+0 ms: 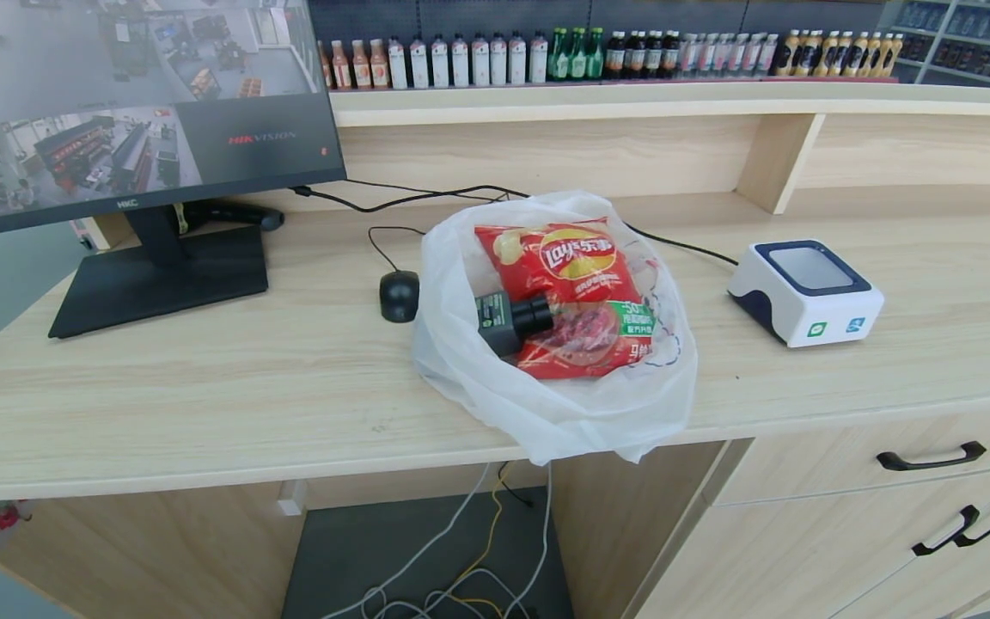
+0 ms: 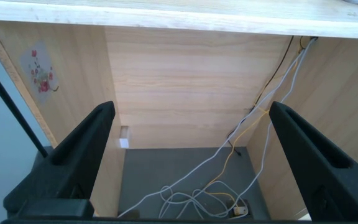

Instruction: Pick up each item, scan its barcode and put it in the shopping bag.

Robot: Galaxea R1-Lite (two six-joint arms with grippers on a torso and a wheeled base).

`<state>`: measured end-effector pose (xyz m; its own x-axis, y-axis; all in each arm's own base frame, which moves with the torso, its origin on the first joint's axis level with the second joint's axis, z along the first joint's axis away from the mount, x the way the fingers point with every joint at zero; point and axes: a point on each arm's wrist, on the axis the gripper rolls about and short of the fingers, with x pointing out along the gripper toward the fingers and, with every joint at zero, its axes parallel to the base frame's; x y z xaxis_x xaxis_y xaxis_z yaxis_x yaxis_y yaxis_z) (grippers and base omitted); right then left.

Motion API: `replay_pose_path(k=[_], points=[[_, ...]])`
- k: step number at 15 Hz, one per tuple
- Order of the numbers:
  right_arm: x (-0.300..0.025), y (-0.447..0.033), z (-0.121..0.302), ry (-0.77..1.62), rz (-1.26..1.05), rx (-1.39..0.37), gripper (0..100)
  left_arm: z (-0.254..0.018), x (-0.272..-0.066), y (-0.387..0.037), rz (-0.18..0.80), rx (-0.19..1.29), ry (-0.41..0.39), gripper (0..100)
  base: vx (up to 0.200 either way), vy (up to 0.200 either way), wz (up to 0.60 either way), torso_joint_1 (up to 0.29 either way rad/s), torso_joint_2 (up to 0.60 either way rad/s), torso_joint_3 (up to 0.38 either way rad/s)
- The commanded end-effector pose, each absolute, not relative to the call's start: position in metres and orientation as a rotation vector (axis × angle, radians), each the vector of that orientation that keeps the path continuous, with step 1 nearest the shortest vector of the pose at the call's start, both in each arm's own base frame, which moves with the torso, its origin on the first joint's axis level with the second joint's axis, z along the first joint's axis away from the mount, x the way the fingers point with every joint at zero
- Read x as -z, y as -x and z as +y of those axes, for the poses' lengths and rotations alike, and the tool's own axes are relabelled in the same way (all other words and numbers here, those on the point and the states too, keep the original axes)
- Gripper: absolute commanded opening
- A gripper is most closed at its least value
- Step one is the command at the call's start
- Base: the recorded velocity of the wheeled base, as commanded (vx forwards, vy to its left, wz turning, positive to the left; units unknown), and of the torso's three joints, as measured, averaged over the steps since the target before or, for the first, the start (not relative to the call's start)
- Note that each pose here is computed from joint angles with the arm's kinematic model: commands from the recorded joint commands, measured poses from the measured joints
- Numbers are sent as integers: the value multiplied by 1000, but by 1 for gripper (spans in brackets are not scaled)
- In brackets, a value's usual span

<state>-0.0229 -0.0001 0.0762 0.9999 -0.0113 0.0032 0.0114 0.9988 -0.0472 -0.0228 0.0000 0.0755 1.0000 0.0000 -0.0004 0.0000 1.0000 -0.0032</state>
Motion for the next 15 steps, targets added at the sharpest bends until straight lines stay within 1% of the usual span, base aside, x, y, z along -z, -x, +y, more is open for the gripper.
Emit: replay_pose_path(k=[1, 15], points=[[-76, 23, 0, 48, -3, 11, 100, 0, -75, 23, 0, 0, 5, 100, 0, 0, 0, 0, 0, 0], [-76, 23, 0, 29, -4, 11, 100, 0, -75, 23, 0, -2, 11, 100, 0, -200, 0, 5, 1, 2]])
